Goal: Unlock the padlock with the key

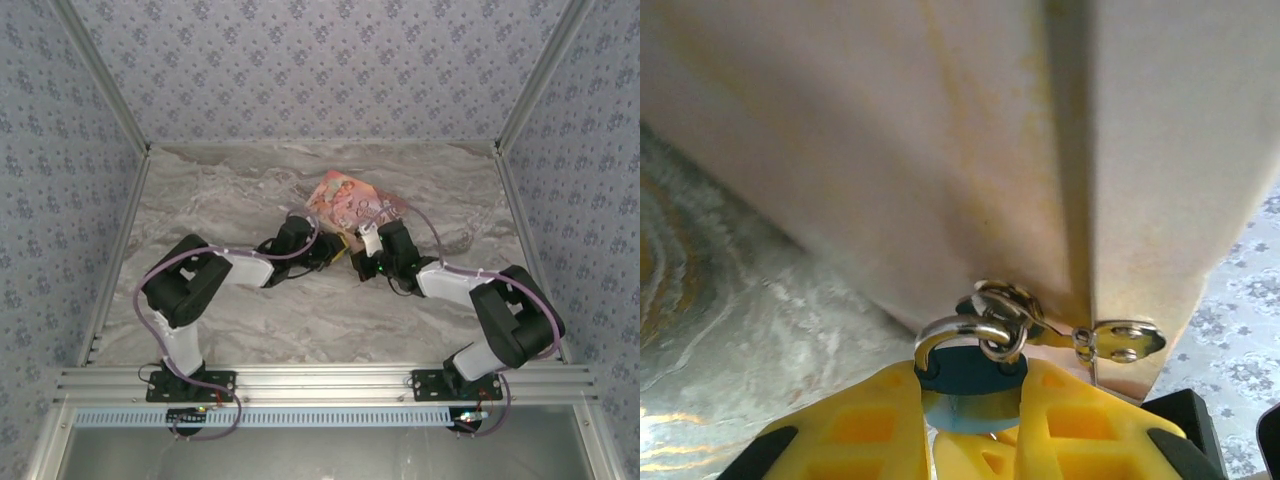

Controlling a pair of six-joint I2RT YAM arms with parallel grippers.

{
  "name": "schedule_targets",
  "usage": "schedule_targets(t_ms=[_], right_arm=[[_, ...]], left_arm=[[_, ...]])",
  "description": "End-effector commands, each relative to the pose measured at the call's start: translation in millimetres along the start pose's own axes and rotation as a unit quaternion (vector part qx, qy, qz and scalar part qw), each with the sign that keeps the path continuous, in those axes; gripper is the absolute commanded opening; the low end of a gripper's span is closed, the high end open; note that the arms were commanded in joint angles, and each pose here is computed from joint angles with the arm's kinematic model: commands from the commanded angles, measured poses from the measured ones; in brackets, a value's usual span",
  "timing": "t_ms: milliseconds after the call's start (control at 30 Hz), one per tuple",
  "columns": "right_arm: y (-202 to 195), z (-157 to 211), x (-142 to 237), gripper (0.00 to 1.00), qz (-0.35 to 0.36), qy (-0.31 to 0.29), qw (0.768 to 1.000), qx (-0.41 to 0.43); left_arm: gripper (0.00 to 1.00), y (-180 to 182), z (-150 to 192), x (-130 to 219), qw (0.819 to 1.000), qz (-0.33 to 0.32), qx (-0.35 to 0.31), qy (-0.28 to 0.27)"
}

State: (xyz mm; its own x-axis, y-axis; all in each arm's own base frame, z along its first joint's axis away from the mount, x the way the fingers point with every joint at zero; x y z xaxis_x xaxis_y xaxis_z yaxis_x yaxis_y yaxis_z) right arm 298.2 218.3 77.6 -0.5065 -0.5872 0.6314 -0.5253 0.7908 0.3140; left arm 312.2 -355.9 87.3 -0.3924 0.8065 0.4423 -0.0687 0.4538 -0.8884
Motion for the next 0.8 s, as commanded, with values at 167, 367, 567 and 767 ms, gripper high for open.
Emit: schedule_targets(t_ms=[167, 367, 567, 767], right_arm=[[15, -1, -2, 0.0, -0.041, -0.019, 0.998, -0.041], [15, 5, -2, 0.0, -0.044, 0.001, 0.995, -0.094], [17, 8, -2, 0.0, -0.049, 0.014, 0.989, -0.141], [18, 4, -2, 0.0, -0.054, 0.012, 0.988, -0.146]], left_arm=[[0.41, -16, 13, -5, 0.999, 0.035, -0.015, 0.019], [0.54, -2, 10, 8, 1.0, 0.019, -0.001, -0.012], [0.56, 3, 4, 13, 0.999, 0.024, 0.024, -0.041], [0.52, 1, 0, 6, 0.997, 0.044, 0.042, -0.043]])
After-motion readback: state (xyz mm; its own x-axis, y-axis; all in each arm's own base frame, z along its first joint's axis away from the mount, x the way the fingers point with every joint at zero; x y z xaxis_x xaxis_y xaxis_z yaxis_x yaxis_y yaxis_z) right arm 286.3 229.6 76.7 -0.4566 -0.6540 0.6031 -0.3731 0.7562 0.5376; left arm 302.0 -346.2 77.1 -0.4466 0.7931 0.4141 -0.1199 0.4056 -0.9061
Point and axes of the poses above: each hand's point on the last joint's axis, 136 mm out from that joint toward the fingers, its own x axis back along the fingers, its own y axis along the line the jaws close on, z = x × y, the point moved 2 cm from there along x, back along the fingers, and after that the axes turned 6 degrees about -x, right-handed, at the moved point
